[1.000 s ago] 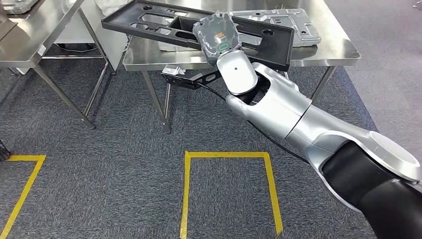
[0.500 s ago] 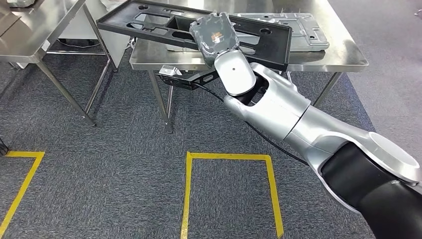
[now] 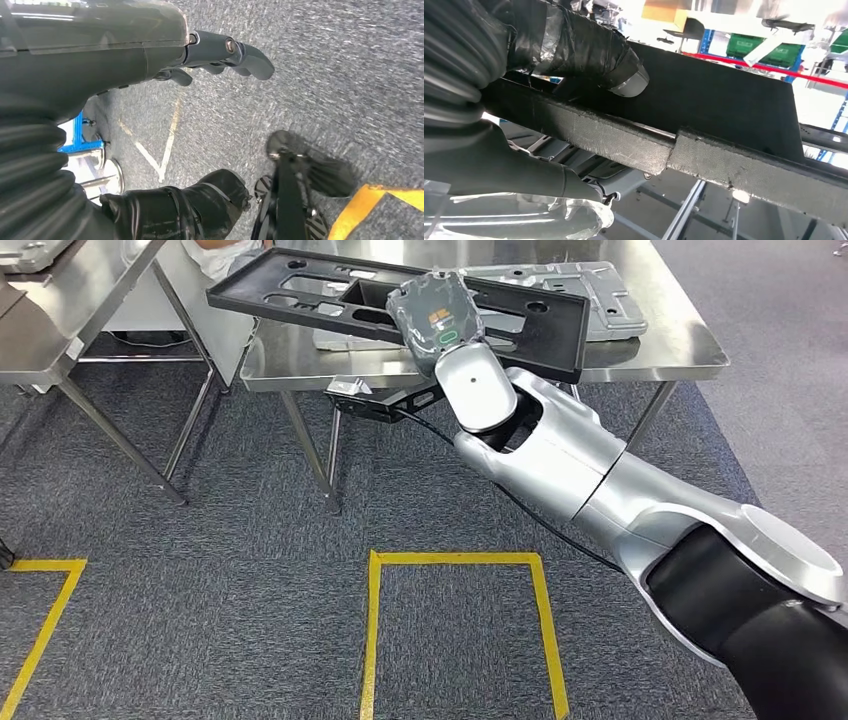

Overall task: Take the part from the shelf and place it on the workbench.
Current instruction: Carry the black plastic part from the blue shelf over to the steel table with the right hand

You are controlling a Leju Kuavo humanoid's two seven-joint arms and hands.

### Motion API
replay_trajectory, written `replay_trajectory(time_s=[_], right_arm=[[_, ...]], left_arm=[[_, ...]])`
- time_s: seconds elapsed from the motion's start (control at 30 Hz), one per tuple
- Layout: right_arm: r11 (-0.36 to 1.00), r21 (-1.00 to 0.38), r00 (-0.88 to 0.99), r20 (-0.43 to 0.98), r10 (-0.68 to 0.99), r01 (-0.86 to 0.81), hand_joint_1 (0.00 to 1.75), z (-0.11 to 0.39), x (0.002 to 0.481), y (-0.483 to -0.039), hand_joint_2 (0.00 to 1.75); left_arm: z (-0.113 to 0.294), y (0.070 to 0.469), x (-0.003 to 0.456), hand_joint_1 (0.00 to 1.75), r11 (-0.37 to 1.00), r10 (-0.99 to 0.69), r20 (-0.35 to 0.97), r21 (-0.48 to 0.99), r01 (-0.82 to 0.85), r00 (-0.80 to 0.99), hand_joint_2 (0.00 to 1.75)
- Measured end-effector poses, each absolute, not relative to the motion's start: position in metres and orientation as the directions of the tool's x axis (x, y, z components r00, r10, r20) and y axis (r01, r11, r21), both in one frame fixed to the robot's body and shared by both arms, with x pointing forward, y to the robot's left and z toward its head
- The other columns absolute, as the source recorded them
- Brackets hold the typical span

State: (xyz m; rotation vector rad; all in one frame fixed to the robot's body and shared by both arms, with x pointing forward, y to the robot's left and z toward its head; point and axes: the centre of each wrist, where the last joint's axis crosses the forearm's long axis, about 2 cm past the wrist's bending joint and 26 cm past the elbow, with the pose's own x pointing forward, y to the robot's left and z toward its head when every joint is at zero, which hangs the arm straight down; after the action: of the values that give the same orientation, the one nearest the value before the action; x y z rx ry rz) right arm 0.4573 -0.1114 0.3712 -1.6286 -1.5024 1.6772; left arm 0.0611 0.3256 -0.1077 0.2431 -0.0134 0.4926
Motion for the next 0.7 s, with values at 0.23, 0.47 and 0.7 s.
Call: replay_trajectory(time_s=[0.23, 0.47, 0.7], right_arm=[[-0.370, -0.842, -0.279, -0.492, 0.825, 0.392, 1.75, 0.368, 0.457, -0.111, 1.75], [-0.374, -0.848, -0.285, -0.490, 0.824, 0.376, 1.75, 0.361, 0.456, -0.111, 1.75], [-0.373, -0.848, -0.288, -0.490, 0.823, 0.377, 1.75, 0.361, 0.456, -0.110, 1.75]], left_arm=[[-0.108, 0.325, 0.062, 0.00, 0.852, 0.469, 0.070, 0.225, -0.472, 0.881, 1.75], [-0.108, 0.325, 0.062, 0.00, 0.853, 0.470, 0.068, 0.223, -0.472, 0.880, 1.75], [-0.108, 0.325, 0.062, 0.00, 0.852, 0.470, 0.068, 0.224, -0.473, 0.880, 1.75]])
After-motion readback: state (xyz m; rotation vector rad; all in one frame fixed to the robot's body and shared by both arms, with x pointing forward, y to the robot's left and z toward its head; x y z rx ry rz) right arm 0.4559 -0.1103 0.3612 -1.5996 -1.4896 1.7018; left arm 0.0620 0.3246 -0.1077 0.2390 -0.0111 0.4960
